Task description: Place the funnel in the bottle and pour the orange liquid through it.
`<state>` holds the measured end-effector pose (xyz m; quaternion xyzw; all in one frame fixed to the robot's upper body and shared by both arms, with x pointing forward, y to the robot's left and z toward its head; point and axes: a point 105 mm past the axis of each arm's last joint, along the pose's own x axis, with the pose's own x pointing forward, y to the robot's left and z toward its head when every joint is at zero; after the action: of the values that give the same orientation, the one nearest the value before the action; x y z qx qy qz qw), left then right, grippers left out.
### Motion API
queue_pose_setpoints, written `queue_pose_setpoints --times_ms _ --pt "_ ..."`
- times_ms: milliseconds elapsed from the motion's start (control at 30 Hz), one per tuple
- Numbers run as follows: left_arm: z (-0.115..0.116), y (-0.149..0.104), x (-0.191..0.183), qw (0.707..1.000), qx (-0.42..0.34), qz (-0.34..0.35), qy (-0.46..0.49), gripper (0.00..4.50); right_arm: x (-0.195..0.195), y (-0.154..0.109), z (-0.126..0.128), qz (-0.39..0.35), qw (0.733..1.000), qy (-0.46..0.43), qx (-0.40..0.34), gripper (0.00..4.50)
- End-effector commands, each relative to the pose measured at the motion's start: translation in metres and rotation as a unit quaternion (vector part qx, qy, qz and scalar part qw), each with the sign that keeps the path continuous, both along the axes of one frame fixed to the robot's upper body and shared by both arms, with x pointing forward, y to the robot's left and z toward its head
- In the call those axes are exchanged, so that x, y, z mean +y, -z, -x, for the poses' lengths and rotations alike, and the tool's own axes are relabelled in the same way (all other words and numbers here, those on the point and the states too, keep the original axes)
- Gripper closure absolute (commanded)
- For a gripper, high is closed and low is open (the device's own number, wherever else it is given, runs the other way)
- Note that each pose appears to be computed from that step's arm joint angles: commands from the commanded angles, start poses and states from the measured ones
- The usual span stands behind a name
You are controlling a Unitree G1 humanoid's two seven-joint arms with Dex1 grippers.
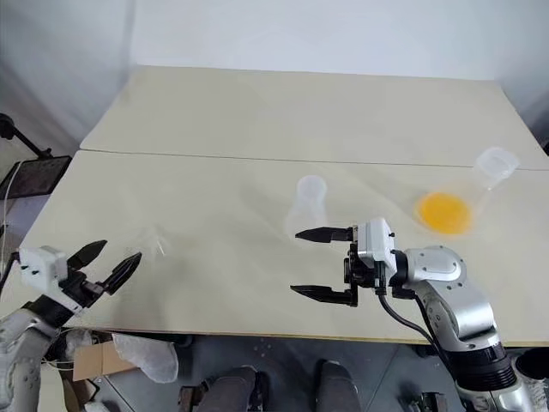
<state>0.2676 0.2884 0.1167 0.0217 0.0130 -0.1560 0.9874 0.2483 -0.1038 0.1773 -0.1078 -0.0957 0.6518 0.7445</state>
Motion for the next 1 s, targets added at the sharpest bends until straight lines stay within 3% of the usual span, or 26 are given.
queue_pose_setpoints --times_ms 33,67,333,533,633,800,933,1000 --pt "-0.012 -0.004 -0.004 1.0 -0.005 -0.009 0.001 0.02 0.0 -0.01 0.003 -0.012 0.999 0.01 -0.03 0.0" --pt "-0.015 -0.002 -0.007 1.0 0.0 -0.013 0.005 0.02 0.0 -0.01 0.003 -0.012 0.999 0.014 -0.031 0.0" --pt "-0.018 0.005 -0.013 1.0 0.016 -0.01 0.02 2.55 -0.002 -0.009 0.003 -0.018 0.998 0.039 -0.036 0.0" --pt "-0.013 -0.005 -0.007 0.999 0.016 -0.017 0.029 4.47 -0.009 -0.008 0.003 -0.017 0.997 0.063 -0.042 0.0" --pt "-0.013 -0.011 -0.013 0.998 0.018 -0.013 0.055 4.47 -0.011 -0.007 0.003 -0.018 0.996 0.072 -0.044 0.0" --pt "-0.018 -0.05 -0.05 0.985 0.022 0.028 0.168 4.47 -0.023 -0.009 0.007 -0.036 0.992 0.113 -0.041 0.0" --pt "-0.021 -0.101 -0.094 0.947 0.033 0.032 0.318 4.47 -0.043 -0.011 0.009 -0.053 0.98 0.186 -0.045 0.0" --pt "-0.023 -0.11 -0.113 0.923 0.087 0.041 0.372 4.47 -0.054 -0.007 0.01 -0.055 0.973 0.22 -0.04 0.0"
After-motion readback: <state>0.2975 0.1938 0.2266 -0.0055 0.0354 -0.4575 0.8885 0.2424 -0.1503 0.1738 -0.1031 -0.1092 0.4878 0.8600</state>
